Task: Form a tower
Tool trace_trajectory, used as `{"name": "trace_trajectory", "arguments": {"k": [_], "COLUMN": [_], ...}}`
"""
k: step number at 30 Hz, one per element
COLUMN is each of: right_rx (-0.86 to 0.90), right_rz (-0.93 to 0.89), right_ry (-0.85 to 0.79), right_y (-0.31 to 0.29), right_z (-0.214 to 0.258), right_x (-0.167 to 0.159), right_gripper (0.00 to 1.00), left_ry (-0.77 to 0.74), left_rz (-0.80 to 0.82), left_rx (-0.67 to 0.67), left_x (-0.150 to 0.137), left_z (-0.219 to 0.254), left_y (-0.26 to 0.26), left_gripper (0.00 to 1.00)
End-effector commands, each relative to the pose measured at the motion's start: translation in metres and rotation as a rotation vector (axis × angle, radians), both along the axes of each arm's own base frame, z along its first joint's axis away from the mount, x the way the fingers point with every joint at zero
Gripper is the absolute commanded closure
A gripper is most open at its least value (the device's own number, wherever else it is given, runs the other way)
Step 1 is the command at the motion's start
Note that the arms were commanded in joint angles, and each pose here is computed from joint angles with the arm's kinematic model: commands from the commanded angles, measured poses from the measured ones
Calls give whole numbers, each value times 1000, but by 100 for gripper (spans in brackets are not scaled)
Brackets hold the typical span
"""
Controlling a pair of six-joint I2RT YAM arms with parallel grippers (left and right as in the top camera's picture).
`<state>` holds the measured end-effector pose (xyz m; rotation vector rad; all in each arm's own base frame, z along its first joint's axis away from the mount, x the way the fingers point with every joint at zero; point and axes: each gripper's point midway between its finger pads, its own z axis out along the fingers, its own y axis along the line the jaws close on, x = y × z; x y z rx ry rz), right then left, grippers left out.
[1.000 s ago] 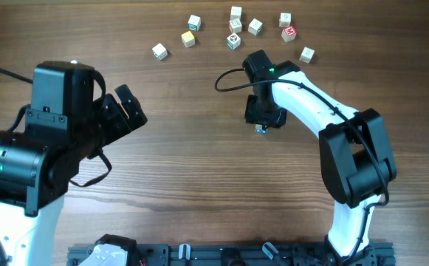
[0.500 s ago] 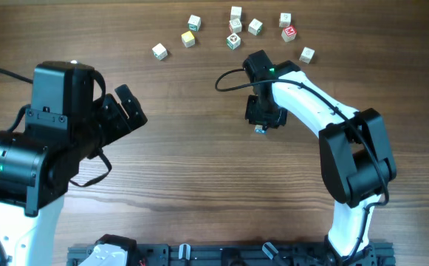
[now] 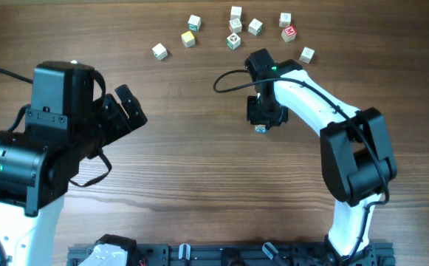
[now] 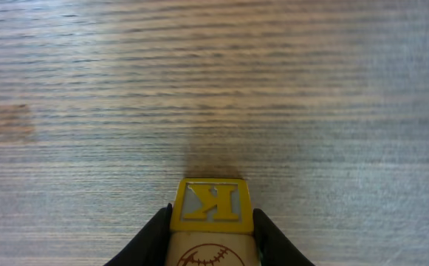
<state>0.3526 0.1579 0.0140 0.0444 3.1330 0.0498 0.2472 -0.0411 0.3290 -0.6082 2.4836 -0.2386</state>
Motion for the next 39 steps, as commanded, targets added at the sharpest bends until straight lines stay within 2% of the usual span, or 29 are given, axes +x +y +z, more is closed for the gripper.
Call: {"name": "trace_trajectory", "arguments": {"k": [1,8,11,18,21,30,39], "right_rx": [9,-8,-83,-73,-17,-47,-48], "right_rz": [101,76,69,37,34,-66,-63], "right_ry": [-40,-70,-93,-30,-8,-9,-7], "right_y": [4,-14,-28,-30,-20,-26,-28], "right_z": [13,21,21,5,4,3,-12], "right_x": [19,35,40,21,17,17,11], "right_gripper": [81,82,82,82,81,80,81], "left_ry": [-6,-6,-6,-6,-6,-6,-6], "left_rz": [5,5,5,5,5,5,5], "left_rx": [9,9,9,9,9,9,9], "left_x": [1,1,1,1,1,1,1], "left_z": [1,1,1,1,1,1,1], "left_y": [1,1,1,1,1,1,1], "left_gripper": [0,0,0,0,0,0,0]}}
